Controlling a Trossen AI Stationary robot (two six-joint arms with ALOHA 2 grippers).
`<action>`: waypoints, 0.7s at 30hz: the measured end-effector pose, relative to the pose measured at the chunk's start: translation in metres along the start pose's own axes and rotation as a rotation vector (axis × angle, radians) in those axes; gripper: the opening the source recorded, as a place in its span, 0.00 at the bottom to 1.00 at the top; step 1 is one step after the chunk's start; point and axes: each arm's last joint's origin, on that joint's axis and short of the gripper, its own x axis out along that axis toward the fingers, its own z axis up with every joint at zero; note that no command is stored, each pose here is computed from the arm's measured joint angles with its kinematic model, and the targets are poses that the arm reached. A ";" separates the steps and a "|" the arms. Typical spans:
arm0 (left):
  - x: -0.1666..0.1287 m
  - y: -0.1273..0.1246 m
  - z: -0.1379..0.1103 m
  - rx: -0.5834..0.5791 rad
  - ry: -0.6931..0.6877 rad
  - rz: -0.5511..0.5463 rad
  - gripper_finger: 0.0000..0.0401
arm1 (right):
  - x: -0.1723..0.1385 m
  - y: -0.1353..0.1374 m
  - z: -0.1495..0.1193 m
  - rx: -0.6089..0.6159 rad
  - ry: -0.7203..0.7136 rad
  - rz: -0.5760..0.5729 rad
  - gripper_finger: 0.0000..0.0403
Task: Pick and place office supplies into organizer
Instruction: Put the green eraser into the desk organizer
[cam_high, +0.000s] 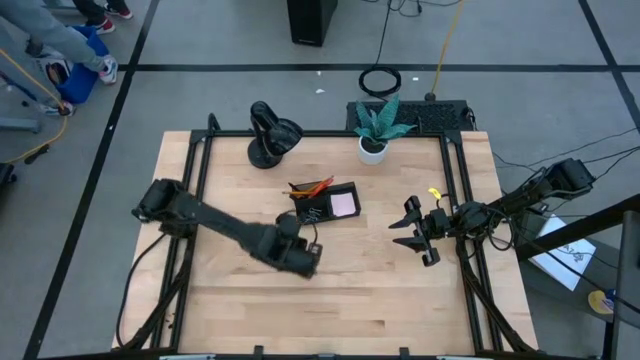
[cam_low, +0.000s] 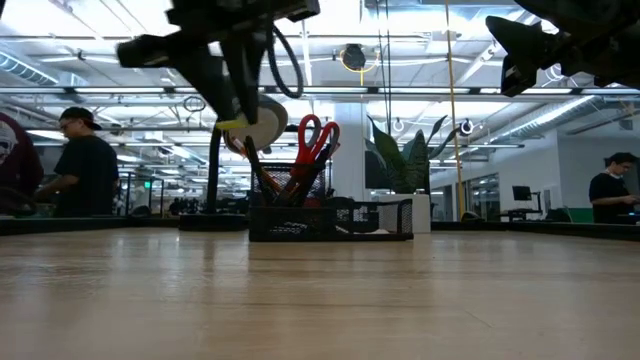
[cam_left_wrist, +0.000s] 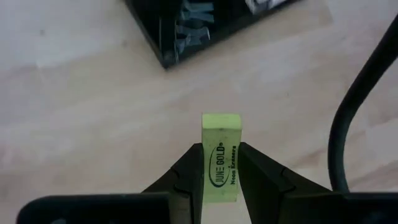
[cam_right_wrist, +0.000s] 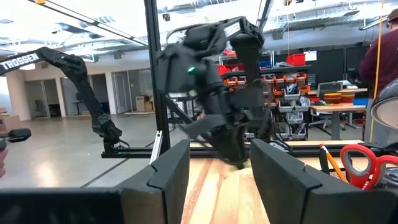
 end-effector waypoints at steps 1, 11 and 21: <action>0.000 0.001 0.007 0.005 -0.002 -0.001 0.22 | 0.000 0.000 0.000 0.000 0.001 0.000 0.40; 0.017 0.004 0.074 0.124 0.104 -0.055 0.22 | 0.000 0.000 0.000 0.000 0.000 0.000 0.40; 0.035 0.009 0.117 0.221 0.191 -0.147 0.22 | 0.000 0.000 0.000 0.000 0.000 0.000 0.40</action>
